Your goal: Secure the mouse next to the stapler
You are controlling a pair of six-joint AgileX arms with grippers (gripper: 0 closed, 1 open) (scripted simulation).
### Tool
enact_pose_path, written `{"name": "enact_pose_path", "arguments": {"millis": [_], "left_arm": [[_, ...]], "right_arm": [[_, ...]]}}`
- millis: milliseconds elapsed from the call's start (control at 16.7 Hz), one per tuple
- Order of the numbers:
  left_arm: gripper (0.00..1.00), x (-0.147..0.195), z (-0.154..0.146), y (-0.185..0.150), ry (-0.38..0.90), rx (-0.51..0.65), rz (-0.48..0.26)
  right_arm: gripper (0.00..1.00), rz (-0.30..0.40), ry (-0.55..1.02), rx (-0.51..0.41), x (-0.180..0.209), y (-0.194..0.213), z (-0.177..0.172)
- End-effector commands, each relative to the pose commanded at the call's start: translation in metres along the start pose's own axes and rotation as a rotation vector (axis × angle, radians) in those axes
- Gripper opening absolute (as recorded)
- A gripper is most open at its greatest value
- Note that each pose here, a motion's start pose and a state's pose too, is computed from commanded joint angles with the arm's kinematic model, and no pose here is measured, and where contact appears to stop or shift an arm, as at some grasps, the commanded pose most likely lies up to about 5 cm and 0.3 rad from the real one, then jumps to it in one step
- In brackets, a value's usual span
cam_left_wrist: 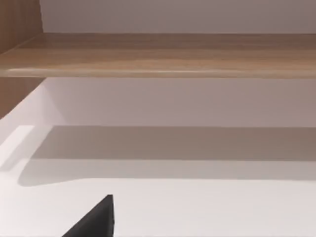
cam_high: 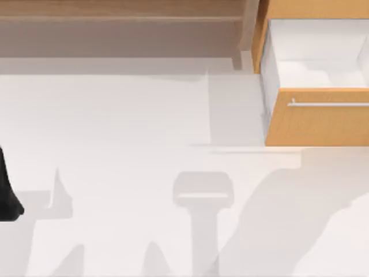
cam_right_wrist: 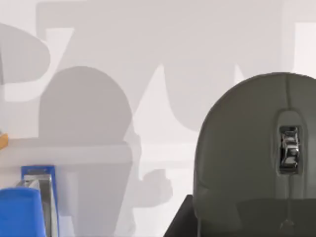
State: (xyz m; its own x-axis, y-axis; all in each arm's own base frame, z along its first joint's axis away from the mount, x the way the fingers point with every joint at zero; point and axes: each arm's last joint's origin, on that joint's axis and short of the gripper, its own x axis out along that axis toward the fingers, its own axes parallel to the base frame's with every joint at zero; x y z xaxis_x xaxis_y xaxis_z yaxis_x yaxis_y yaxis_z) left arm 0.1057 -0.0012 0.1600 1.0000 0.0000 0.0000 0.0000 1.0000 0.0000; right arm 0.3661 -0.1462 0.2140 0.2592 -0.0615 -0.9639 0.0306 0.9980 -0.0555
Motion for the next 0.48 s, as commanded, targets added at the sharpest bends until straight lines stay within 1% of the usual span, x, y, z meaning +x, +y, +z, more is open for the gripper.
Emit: {"name": "enact_pose_path", "arguments": {"millis": [300, 480], "left_arm": [[1.0, 0.0, 0.0, 0.0, 0.0, 0.0, 0.0], [1.0, 0.0, 0.0, 0.0, 0.0, 0.0, 0.0]], "right_arm": [[0.0, 0.046, 0.12, -0.002, 0.037, -0.011, -0.036], [0.0, 0.066, 0.158, -0.006, 0.048, -0.012, -0.047]]}}
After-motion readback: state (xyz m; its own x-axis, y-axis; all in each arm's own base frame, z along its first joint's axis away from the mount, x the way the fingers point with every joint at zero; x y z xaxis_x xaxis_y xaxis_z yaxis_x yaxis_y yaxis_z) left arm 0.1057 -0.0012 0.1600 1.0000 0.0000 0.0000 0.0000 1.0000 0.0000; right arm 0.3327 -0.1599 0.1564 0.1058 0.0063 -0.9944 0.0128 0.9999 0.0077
